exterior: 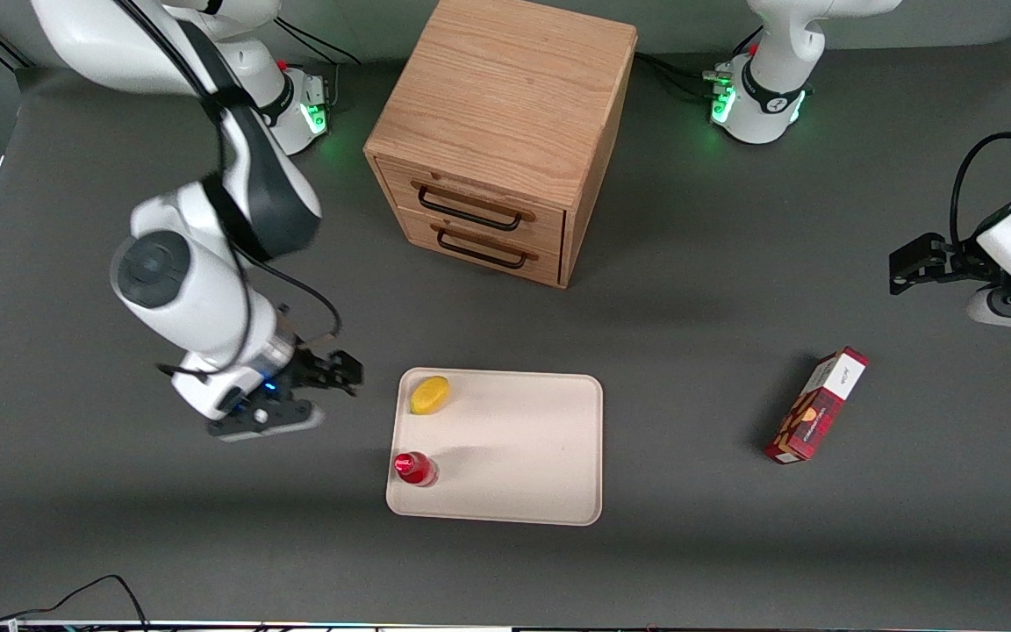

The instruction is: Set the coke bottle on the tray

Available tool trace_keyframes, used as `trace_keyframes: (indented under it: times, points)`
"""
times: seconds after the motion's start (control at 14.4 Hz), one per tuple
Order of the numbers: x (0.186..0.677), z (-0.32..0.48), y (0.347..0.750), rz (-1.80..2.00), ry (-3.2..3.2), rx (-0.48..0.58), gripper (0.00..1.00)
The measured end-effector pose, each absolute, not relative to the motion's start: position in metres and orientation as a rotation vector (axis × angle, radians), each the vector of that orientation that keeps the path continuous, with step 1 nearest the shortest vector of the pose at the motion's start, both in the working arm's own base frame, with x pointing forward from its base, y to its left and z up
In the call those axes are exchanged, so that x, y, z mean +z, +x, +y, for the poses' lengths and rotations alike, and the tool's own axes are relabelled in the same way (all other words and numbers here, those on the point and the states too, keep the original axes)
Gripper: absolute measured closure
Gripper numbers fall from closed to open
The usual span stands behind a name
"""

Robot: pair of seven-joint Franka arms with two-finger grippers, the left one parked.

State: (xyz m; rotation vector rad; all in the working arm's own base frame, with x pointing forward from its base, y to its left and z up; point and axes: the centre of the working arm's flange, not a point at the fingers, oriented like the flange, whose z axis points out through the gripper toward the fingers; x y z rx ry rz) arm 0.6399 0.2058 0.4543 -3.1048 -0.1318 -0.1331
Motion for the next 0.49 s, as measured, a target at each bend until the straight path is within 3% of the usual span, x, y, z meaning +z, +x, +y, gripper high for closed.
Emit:
trace_keyframes:
  times: [0.49]
  points:
    - [0.558,0.106,0.563,0.075,-3.161,-0.007,0.0]
